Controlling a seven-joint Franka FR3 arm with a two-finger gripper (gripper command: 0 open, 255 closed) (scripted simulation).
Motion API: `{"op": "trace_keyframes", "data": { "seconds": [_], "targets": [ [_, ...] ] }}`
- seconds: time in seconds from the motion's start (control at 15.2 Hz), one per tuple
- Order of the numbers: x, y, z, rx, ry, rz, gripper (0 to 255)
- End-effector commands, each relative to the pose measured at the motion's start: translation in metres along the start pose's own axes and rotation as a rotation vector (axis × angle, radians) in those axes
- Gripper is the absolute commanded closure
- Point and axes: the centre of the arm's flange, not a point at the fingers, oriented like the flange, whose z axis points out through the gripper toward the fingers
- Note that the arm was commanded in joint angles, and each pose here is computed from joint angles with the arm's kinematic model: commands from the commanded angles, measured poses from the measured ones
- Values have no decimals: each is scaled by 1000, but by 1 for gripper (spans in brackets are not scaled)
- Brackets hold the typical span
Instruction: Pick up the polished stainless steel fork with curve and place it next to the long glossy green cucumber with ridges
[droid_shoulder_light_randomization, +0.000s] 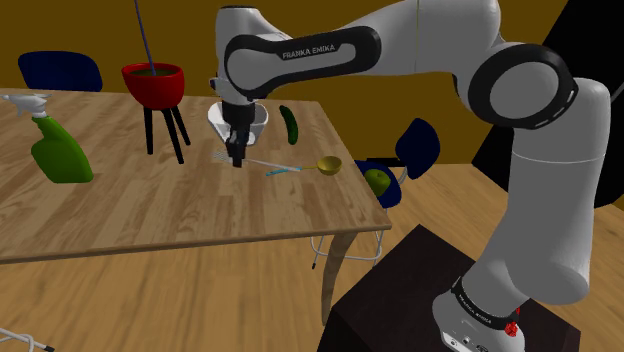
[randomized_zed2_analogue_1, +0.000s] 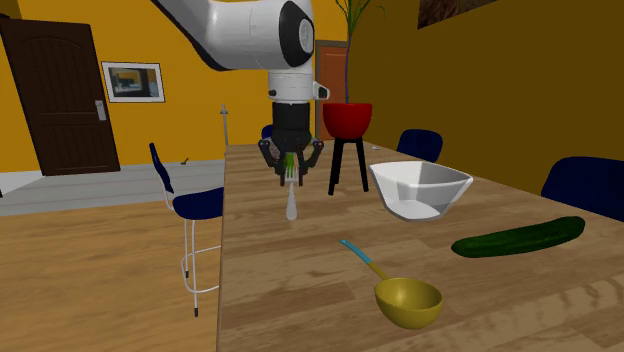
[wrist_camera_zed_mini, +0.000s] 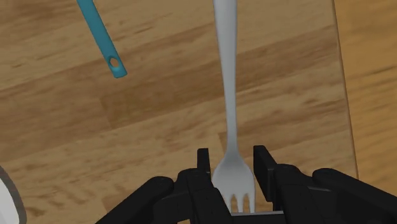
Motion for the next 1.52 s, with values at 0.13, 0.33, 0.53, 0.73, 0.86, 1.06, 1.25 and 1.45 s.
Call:
{"op": "trace_keyframes", "data": {
  "seconds": [0.13, 0.33, 0.53, 0.73, 0.86, 1.06, 1.25, 1.45],
  "targets": [
    [-25, 44, -4, 0, 0, -1, 255],
    [-46, 78, -5, 0, 0, -1, 255],
    [-67, 112, -7, 0, 0, -1, 255],
    [-87, 145, -8, 0, 0, -1, 255],
    [-101, 168, -9, 0, 0, -1, 255],
    [-122, 202, -11, 0, 0, -1, 255],
    [-143, 235, -13, 0, 0, -1, 255],
    [-163, 269, -14, 0, 0, -1, 255]
  ]
}}
